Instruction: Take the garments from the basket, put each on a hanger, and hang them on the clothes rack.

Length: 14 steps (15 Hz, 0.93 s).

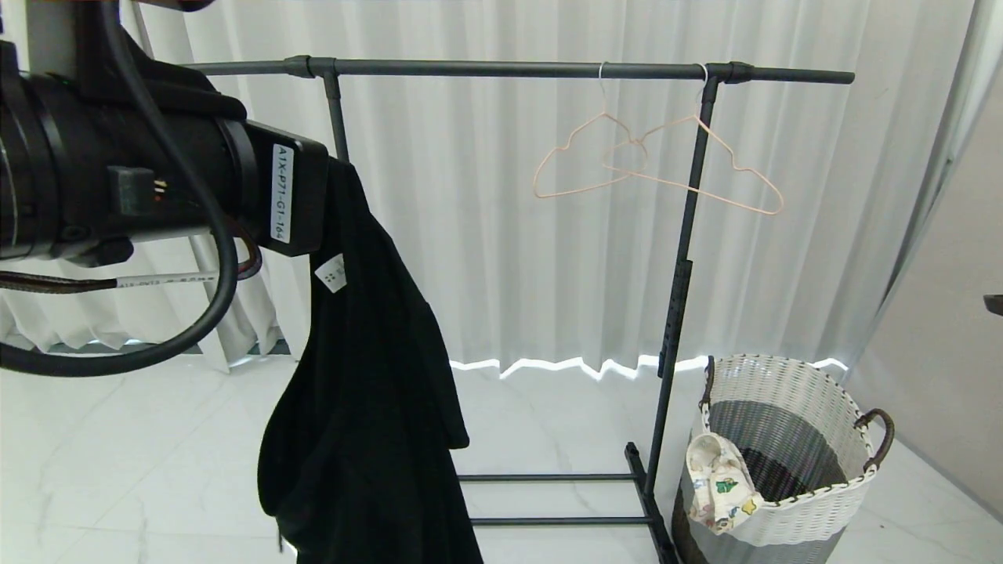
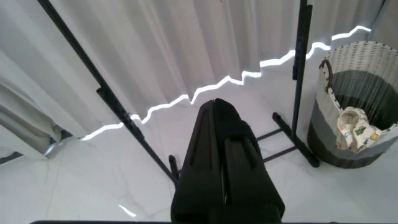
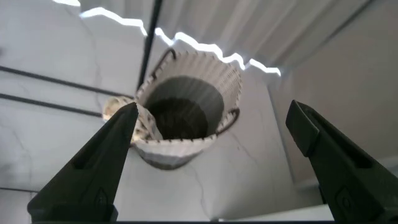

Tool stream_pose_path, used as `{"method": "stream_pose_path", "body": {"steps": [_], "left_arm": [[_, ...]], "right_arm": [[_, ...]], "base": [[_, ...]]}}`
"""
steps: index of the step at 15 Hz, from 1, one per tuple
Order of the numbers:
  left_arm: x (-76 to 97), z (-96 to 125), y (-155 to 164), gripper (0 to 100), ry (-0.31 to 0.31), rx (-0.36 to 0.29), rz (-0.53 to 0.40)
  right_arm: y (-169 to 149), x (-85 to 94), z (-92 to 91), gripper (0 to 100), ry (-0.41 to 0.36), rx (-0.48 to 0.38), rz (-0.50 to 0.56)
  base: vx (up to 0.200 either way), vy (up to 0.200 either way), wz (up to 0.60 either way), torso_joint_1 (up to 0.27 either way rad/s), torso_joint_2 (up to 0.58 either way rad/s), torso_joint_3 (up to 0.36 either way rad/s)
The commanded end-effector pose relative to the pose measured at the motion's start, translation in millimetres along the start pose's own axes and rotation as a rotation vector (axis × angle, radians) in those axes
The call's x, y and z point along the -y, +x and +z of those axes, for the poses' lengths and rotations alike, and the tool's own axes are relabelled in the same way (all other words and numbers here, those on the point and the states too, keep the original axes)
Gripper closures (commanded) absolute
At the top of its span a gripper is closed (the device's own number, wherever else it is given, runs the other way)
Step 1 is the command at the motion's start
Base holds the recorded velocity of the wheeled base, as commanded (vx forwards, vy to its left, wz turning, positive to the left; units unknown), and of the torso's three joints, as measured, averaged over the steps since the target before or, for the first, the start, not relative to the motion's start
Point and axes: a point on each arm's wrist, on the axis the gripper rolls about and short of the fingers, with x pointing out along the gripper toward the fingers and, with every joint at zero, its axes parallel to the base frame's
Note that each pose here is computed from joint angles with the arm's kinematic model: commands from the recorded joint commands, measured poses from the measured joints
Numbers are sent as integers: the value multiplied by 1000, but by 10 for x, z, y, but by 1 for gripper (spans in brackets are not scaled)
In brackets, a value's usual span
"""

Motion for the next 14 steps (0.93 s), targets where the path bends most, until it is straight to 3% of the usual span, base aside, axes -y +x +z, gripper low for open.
{"method": "stream_pose_path", "body": {"steps": [1, 5, 9, 12, 14], "left_arm": [[-14, 2, -24, 100, -3, 5, 2], [-45, -32, -50, 100, -3, -1, 13], [-61, -146, -86, 100, 40, -32, 39], [-99, -194, -77, 100, 40, -50, 68], [-122, -198, -70, 100, 37, -54, 79]], "right_arm": [[85, 38, -27, 0, 9, -36, -24], [79, 35, -50, 0, -22, -47, -44], [78, 23, -55, 0, -14, -47, -35], [76, 22, -49, 0, -14, -40, -24], [76, 21, -49, 0, -14, -39, -23]], "base": [[0, 0, 0, 0, 0, 0], [0, 0, 0, 0, 0, 0], [0, 0, 0, 13, -21, -9], [0, 0, 0, 157, -120, -181], [0, 0, 0, 232, -566, -234]]}}
